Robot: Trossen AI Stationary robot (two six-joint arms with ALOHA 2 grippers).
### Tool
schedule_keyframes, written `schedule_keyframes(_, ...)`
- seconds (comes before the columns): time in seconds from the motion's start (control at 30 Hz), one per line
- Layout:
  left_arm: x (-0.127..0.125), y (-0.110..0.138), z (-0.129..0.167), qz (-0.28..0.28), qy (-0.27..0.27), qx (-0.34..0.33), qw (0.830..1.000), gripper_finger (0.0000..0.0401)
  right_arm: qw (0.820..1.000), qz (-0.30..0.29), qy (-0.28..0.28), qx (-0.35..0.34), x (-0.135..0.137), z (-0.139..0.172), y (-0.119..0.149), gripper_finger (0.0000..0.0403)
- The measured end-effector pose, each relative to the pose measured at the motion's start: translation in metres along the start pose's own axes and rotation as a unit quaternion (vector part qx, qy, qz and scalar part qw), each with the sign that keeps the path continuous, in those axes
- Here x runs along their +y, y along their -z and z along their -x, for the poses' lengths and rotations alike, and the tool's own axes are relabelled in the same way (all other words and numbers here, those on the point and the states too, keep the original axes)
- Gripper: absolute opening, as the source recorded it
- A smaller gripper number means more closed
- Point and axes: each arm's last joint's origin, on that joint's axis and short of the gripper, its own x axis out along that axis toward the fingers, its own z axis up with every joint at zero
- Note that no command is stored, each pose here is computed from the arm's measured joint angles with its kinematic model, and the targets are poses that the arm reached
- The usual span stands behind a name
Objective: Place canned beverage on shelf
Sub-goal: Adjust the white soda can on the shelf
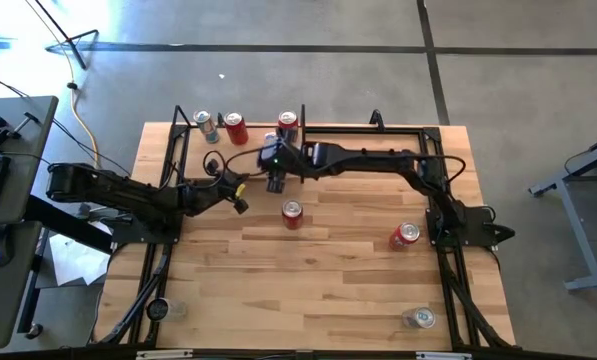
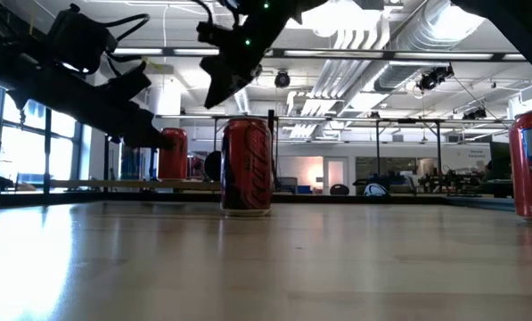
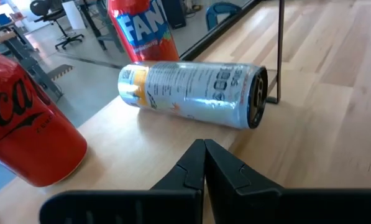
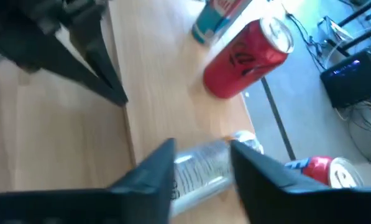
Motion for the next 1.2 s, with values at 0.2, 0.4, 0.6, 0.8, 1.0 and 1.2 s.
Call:
schedule_keyframes(0.2, 0.000, -0.001, 0.000, 0.002, 0.005, -0.003, 1.000, 0.0000, 1.000, -0.012, -0.003, -0.010, -0.015, 0.003, -0.007, 0.0012)
schedule_keyframes(0.4, 0.001, -0.005, 0.002, 0.009, 0.005, -0.018, 1.000, 0.0000, 1.000, -0.016, -0.015, 0.022, -0.021, -0.007, -0.023, 0.0013)
schedule_keyframes(0.6, 0.001, -0.009, 0.006, 0.016, 0.009, -0.033, 0.999, 0.0000, 0.993, -0.018, -0.095, 0.065, -0.022, -0.014, -0.005, 0.0001)
schedule_keyframes(0.8, 0.002, -0.010, 0.009, 0.016, 0.007, -0.037, 0.999, 0.0000, 0.990, -0.026, -0.062, 0.127, -0.028, -0.049, 0.021, 0.0000)
schedule_keyframes(1.0, 0.002, -0.008, 0.009, 0.011, -0.004, -0.027, 1.000, 0.0000, 0.990, -0.034, -0.044, 0.132, -0.024, -0.069, 0.028, 0.0000)
schedule_keyframes(1.2, 0.003, -0.007, 0.009, 0.010, -0.009, -0.024, 1.000, 0.0000, 0.988, -0.037, -0.040, 0.142, -0.023, -0.074, 0.032, 0.0000)
